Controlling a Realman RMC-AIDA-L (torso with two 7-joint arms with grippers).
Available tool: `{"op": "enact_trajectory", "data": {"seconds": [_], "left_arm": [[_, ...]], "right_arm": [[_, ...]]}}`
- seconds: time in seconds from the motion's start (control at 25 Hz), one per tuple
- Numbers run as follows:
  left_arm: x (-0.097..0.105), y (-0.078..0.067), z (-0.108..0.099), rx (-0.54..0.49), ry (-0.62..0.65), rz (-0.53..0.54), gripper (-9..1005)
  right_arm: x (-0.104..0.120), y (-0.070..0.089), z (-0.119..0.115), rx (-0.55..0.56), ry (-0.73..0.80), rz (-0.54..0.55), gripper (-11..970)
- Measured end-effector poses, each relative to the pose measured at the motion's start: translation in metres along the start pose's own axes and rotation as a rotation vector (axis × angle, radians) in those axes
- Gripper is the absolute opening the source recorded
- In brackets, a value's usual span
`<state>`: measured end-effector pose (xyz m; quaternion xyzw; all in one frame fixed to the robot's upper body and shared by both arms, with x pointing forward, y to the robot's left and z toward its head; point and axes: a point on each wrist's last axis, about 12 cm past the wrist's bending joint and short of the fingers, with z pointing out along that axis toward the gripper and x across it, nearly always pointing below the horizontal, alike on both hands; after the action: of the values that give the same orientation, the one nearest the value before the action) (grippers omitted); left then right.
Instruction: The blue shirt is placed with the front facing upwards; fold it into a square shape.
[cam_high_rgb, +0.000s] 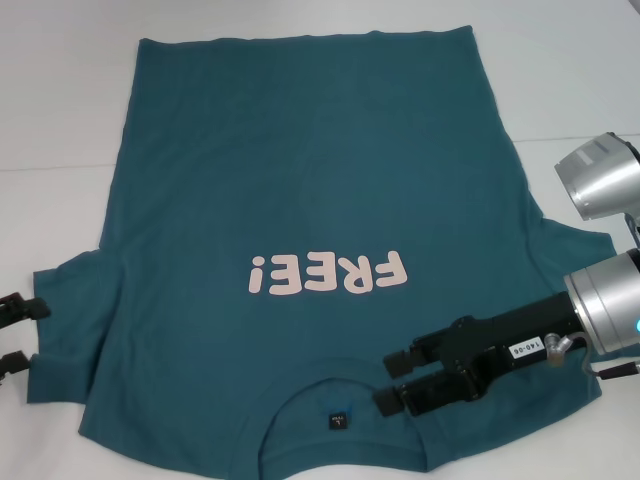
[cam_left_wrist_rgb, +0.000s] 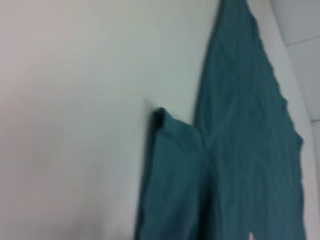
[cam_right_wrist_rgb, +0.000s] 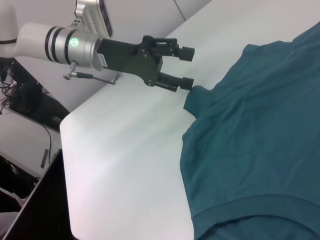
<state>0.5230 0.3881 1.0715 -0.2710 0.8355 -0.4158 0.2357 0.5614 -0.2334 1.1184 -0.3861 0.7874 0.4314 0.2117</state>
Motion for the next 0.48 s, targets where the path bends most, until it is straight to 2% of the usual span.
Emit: {"op": "enact_trajectory", "data": {"seconds": [0.48], "left_arm": [[-0.0006,0.0063,-0.0033,-0.035,-0.011,-0.008,873]], "right_arm": [[0.0001,-0.0007,-0.0019,0.004,-0.012,0.005,734]]}}
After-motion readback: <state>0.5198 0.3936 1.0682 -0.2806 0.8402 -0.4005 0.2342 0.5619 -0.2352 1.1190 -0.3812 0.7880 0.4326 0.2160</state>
